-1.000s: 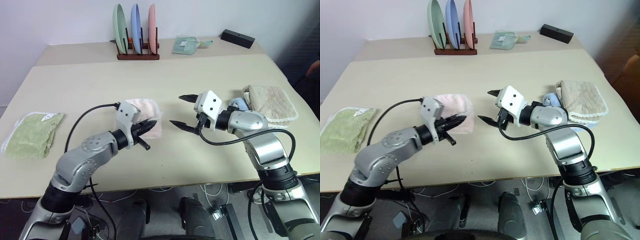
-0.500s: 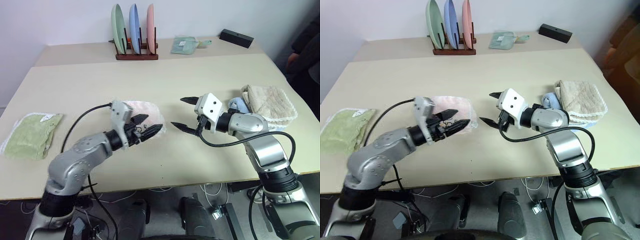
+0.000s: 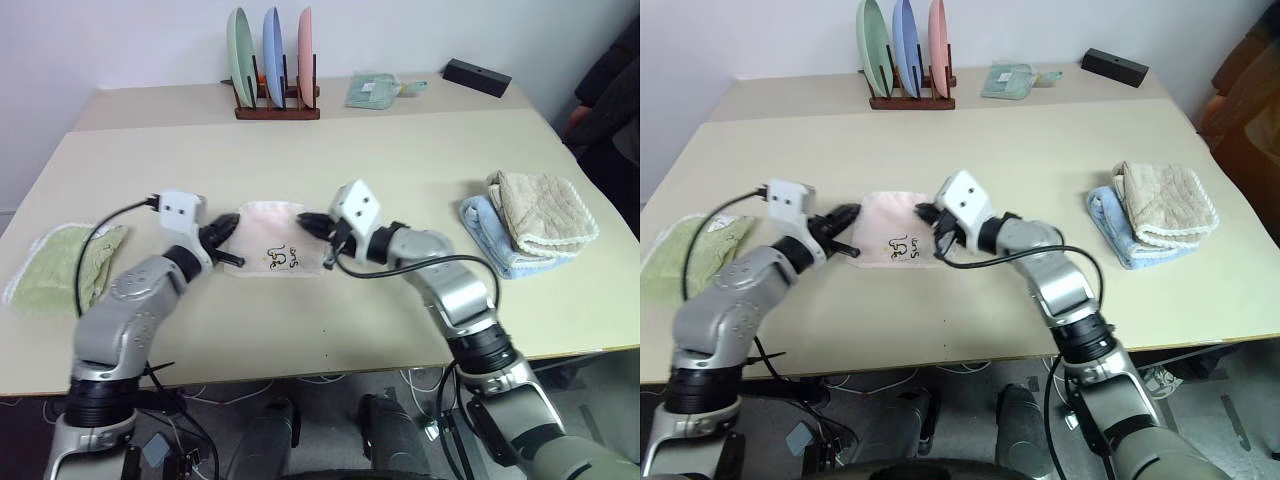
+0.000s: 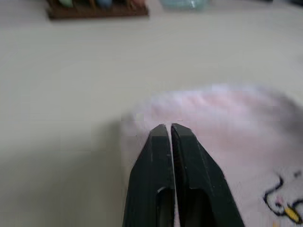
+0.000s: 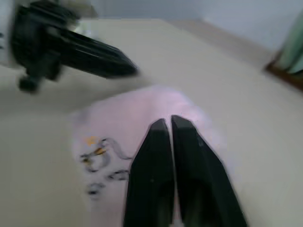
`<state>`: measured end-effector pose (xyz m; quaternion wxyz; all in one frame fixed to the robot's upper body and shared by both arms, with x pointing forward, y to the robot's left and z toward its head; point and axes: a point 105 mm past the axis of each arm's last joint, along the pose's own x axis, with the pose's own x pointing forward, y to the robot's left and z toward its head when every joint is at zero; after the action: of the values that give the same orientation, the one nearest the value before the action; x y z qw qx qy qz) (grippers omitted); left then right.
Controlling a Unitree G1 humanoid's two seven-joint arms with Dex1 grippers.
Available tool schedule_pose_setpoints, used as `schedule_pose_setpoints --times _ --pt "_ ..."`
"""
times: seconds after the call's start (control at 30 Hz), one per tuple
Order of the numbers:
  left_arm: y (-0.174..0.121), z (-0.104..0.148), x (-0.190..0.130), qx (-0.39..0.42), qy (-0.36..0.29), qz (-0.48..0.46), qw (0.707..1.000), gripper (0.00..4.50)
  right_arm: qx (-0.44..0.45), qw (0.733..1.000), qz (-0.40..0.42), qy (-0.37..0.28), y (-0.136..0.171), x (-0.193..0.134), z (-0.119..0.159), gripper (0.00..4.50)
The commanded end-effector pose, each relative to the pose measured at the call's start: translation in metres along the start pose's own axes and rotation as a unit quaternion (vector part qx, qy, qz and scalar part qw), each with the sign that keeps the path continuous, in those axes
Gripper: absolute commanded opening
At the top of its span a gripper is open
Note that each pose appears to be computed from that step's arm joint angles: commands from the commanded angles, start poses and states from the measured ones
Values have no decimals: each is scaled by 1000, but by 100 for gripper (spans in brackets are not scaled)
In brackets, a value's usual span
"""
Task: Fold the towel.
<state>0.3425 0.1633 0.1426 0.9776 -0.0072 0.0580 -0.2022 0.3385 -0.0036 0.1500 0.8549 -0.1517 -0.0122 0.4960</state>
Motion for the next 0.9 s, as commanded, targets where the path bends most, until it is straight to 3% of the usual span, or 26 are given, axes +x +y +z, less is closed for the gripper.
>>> schedule_pose_setpoints --times 0.03,0.2,0.27,0.37,0.53,0.63,0.7,0.8,0.87,0.9 --pt "-3 -9 14 19 8 7 1000 0 13 999 -4 29 3 15 -18 6" --pt "-3 -40 21 28 50 9 998 0 41 994 -32 94 -1 20 -58 6" --pt "-2 -47 19 26 55 9 998 0 39 994 -37 97 -2 18 -62 6" --pt "-4 -36 12 15 19 0 1000 0 33 996 -46 63 -7 13 -46 6" --pt "8 14 -8 -26 -85 13 996 0 -7 999 -46 -12 -20 -7 -2 6" --pt "27 20 -22 -35 -91 44 994 0 -16 999 -28 -22 -21 -21 10 87" --pt "41 19 -32 -51 -88 68 992 0 -31 999 -10 -26 -18 -32 17 177" --pt "54 8 -44 -127 -69 84 986 90 -65 997 26 -19 -10 -45 22 340" --pt "56 3 -45 -167 -65 94 979 183 -76 996 38 -19 -7 -49 25 439" --pt "56 -1 -44 -194 -61 100 974 227 -81 995 46 -20 -5 -51 27 450"
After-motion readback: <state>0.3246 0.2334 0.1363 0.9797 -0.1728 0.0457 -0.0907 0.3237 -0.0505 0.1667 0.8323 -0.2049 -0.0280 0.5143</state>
